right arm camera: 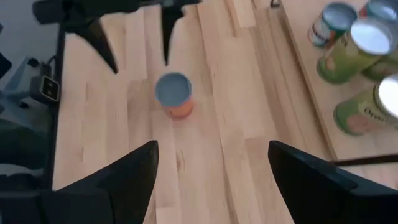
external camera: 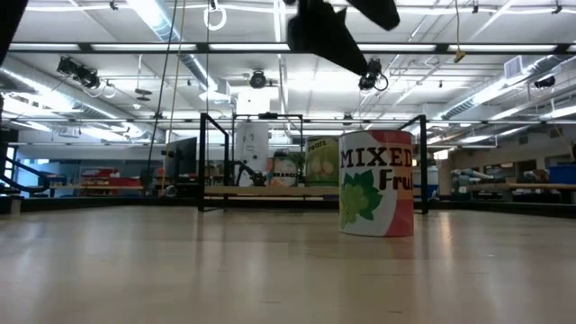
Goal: Pick and place cans onto a shelf
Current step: Put the canned mixed fruits on the shelf
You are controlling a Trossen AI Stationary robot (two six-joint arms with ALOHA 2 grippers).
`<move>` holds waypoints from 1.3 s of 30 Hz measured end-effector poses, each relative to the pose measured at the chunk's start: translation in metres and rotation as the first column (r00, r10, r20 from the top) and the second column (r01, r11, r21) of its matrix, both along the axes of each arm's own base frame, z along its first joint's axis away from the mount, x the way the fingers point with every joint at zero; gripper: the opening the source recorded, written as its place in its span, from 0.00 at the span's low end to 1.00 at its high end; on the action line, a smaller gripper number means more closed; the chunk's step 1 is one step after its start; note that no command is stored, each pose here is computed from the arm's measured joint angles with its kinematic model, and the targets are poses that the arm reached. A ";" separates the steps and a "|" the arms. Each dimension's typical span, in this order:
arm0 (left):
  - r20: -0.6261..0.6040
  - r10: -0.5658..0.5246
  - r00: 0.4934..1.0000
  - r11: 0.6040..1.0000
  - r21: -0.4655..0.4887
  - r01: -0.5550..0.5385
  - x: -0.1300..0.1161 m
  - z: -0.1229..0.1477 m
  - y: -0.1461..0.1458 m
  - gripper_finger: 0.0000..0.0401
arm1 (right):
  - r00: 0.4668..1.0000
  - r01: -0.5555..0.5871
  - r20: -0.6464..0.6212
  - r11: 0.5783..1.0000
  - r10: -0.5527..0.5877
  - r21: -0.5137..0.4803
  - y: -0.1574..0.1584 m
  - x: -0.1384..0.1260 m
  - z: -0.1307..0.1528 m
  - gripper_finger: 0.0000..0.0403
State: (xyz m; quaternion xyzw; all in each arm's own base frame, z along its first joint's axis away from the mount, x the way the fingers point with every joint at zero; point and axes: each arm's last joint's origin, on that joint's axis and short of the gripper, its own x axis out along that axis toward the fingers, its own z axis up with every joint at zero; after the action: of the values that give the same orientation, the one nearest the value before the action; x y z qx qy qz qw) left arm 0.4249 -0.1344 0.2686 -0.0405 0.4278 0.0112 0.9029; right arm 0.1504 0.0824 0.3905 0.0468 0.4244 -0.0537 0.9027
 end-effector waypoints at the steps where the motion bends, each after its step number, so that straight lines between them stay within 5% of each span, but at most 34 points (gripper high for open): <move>1: -0.002 -0.021 1.000 1.000 -0.005 0.021 0.002 0.000 0.005 0.87 | 1.000 0.007 -0.007 1.000 -0.007 0.001 0.000 0.000 -0.003 0.77; 7: -0.016 -0.120 0.993 0.993 -0.018 0.120 0.008 0.000 0.025 0.87 | 0.999 0.045 -0.032 0.999 -0.044 0.014 0.000 -0.001 -0.015 0.77; 14: -0.070 -0.101 0.992 0.995 0.009 0.102 0.007 -0.023 0.043 0.87 | 0.998 0.050 -0.033 0.999 -0.049 0.017 0.000 0.000 -0.018 0.77; 39: -0.021 -0.078 0.997 0.992 0.103 0.080 0.016 -0.062 0.032 0.87 | 0.996 0.092 0.000 0.993 -0.092 0.071 0.001 0.002 -0.016 0.77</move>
State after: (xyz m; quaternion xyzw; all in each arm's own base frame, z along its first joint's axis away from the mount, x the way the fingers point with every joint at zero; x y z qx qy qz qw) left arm 0.4407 -0.1024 0.2070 0.0233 0.4354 -0.0021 0.8999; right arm 0.1528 0.0838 0.3741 0.0983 0.4222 -0.0800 0.8976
